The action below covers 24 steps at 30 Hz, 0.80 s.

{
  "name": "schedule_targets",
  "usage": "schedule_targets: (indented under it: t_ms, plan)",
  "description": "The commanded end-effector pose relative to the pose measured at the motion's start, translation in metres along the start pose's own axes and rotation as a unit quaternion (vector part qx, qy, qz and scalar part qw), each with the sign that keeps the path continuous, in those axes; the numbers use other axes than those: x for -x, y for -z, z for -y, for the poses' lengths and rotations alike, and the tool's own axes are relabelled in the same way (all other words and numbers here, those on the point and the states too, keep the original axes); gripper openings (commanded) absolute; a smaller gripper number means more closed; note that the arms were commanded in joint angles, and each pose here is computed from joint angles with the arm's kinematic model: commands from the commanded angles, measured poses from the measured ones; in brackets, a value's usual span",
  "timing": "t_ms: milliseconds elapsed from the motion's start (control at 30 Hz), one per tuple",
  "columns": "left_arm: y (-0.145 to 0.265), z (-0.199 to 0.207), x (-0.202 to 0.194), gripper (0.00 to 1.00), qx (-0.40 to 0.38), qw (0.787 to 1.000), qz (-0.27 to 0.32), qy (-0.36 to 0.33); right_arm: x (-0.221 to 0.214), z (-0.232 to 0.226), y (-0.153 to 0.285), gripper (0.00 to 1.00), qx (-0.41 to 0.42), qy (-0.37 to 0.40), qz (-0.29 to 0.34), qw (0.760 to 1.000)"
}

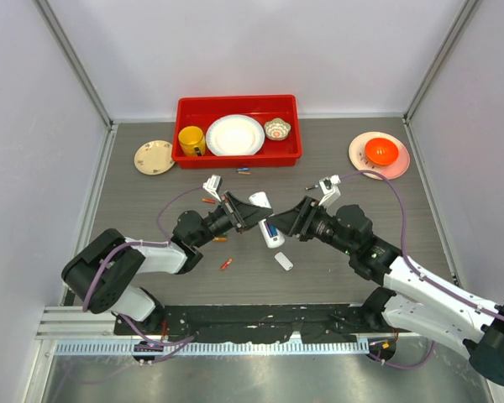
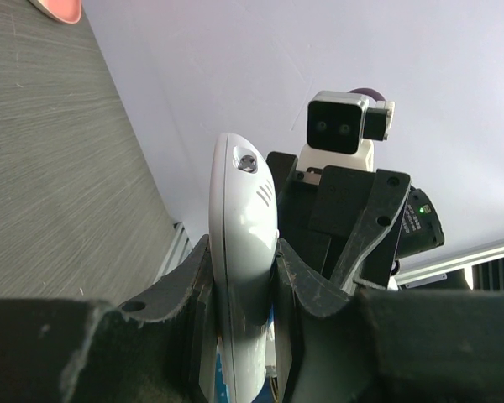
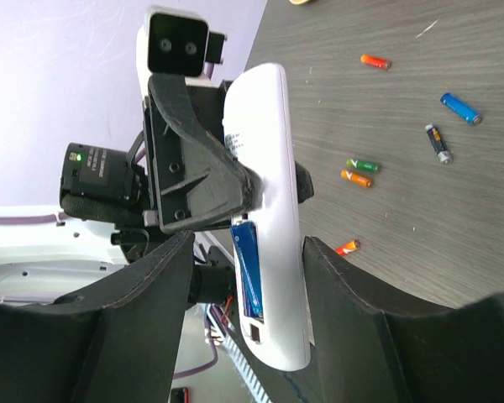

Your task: Load the batteries into the remote control

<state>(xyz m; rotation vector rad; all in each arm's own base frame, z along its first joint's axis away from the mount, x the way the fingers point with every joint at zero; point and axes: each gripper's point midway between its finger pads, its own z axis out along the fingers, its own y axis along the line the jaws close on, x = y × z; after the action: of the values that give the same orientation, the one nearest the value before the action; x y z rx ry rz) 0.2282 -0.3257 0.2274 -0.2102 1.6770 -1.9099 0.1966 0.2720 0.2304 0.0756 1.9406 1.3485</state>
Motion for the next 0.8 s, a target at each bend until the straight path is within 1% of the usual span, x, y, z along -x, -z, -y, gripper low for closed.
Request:
schedule_targets:
  t_ms: [0, 300, 567, 767]
  plan:
    - [0.004, 0.066, 0.010, 0.00, -0.131, 0.989, 0.026, -0.060, 0.030, -0.021, 0.003, 0.60, 0.023, 0.006, 0.044, 0.999]
    - [0.005, 0.068, 0.010, 0.00, -0.133, 0.989, 0.026, -0.060, 0.029, -0.009, -0.001, 0.56, 0.016, -0.007, 0.046, 0.999]
    - [0.005, 0.071, 0.012, 0.00, -0.136, 0.988, 0.029, -0.061, 0.019, -0.003, -0.006, 0.55, 0.010, -0.008, 0.023, 1.000]
    - [0.006, 0.074, 0.012, 0.00, -0.140, 0.988, 0.028, -0.060, 0.017, 0.002, -0.006, 0.54, 0.006, -0.011, 0.021, 1.000]
